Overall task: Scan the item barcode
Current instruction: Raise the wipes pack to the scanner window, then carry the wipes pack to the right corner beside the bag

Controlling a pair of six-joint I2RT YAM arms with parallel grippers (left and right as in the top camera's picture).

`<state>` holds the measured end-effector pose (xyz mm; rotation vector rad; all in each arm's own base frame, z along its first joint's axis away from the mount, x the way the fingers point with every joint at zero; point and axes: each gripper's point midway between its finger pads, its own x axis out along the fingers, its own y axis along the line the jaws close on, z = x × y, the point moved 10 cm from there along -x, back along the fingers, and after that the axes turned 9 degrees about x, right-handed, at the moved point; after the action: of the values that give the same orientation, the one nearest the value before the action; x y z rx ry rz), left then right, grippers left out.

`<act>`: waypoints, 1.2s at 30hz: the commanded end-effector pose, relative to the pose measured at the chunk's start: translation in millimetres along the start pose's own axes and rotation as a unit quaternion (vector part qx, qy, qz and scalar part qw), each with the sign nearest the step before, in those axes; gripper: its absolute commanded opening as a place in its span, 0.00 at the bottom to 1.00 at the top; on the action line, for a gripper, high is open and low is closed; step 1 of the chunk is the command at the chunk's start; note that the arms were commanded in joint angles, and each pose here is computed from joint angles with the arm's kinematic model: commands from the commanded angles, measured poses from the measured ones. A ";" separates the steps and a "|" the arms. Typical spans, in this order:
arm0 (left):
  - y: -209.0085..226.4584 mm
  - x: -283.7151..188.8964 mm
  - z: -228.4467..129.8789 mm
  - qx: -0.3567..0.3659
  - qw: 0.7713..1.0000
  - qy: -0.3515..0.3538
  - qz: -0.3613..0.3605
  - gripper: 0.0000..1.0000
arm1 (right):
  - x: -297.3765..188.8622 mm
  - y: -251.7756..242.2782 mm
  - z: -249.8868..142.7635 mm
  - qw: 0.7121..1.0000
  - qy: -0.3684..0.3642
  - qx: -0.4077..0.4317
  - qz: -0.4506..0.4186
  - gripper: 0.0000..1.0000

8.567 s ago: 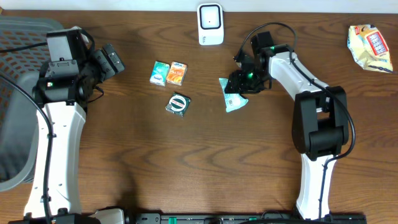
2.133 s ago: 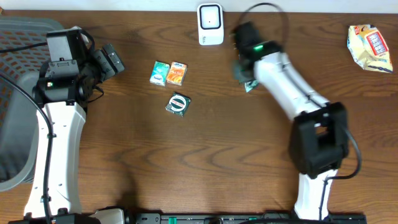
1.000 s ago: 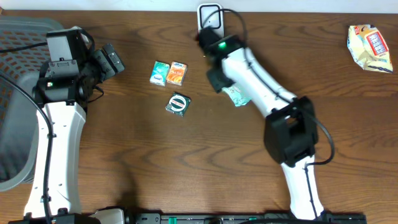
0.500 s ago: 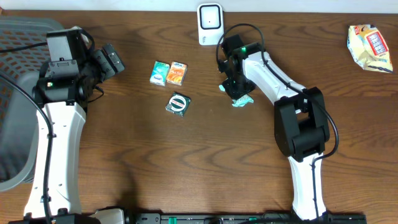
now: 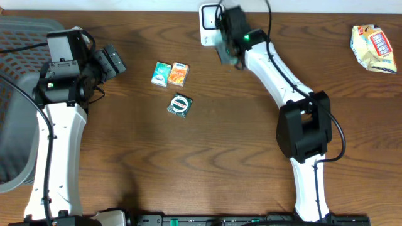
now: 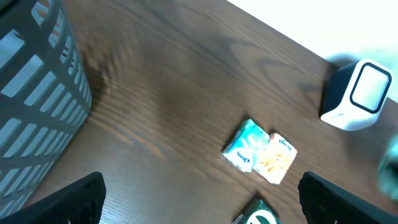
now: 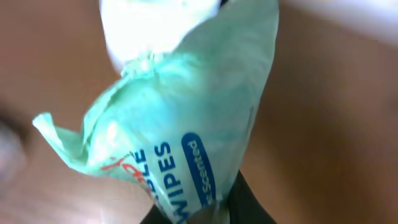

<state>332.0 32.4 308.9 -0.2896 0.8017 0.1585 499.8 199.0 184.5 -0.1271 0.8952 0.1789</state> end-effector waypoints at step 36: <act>1.3 -0.1 0.7 0.001 1.000 -0.001 0.007 0.98 | 10.1 -133.8 59.6 0.966 -0.208 0.127 -0.082 0.02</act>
<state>332.1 32.4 308.4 -0.2900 0.8039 0.1589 575.7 142.7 176.6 0.0424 0.5291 0.0823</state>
